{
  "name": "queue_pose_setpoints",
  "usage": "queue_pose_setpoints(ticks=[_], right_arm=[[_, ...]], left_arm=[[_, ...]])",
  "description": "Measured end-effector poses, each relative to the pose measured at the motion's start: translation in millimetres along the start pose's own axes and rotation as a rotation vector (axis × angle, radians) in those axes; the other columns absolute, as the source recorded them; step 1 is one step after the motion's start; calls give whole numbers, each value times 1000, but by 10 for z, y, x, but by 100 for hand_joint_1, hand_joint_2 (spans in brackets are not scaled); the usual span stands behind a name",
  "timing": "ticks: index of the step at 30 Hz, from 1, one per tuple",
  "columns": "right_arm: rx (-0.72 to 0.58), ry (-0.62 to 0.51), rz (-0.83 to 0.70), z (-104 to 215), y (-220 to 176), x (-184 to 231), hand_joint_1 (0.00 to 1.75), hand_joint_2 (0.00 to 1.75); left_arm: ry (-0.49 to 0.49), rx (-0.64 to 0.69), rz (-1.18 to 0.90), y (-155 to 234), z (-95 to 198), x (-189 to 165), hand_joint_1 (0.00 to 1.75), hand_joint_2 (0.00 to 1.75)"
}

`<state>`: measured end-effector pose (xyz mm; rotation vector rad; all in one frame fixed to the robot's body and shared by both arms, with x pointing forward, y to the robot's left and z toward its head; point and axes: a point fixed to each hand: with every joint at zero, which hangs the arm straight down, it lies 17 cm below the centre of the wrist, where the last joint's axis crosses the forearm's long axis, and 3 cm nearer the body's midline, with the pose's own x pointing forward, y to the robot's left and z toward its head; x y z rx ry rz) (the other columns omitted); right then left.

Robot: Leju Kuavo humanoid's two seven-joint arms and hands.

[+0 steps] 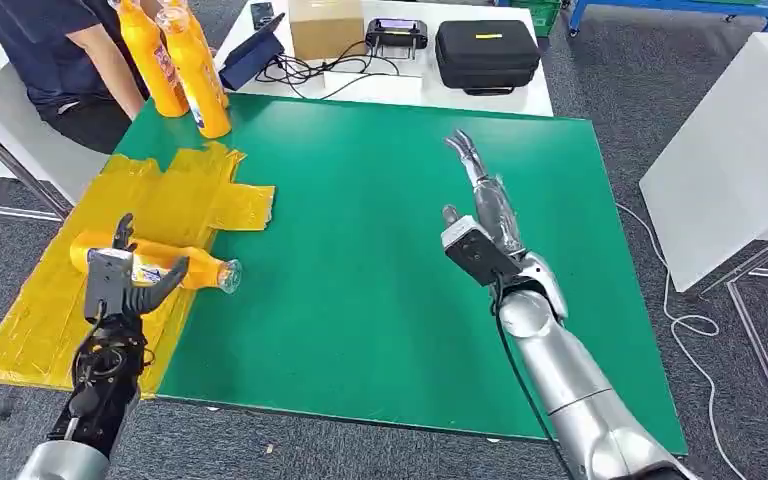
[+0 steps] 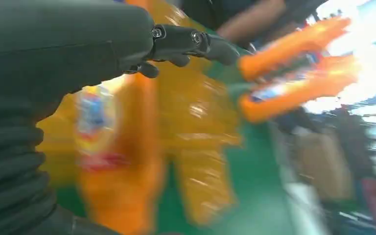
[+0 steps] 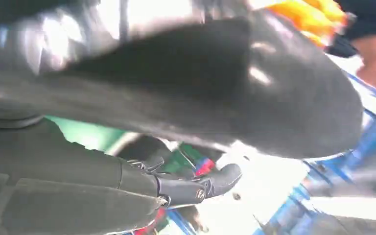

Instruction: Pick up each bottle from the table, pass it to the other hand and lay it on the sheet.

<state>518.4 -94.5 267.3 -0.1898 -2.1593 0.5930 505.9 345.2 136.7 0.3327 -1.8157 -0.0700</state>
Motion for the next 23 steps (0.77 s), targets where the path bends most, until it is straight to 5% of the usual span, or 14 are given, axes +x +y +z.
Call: queue_pose_setpoints(ticks=[5, 9, 17, 23], right_arm=[[-90, -62, 5, -16, 47, 191, 0, 0], [-160, -88, -20, 113, 137, 360, 0, 0], [-189, -68, -203, 517, 264, 535, 0, 0], [-210, -101, -111, 586, 213, 707, 0, 0]], left_arm=[[-111, -55, 305, -159, -134, 573, 0, 0], [-189, -169, 408, -687, -78, 1020, 0, 0], [-302, -303, 483, -1599, 228, 1623, 0, 0], [-333, -368, 455, -1991, 398, 1868, 0, 0]])
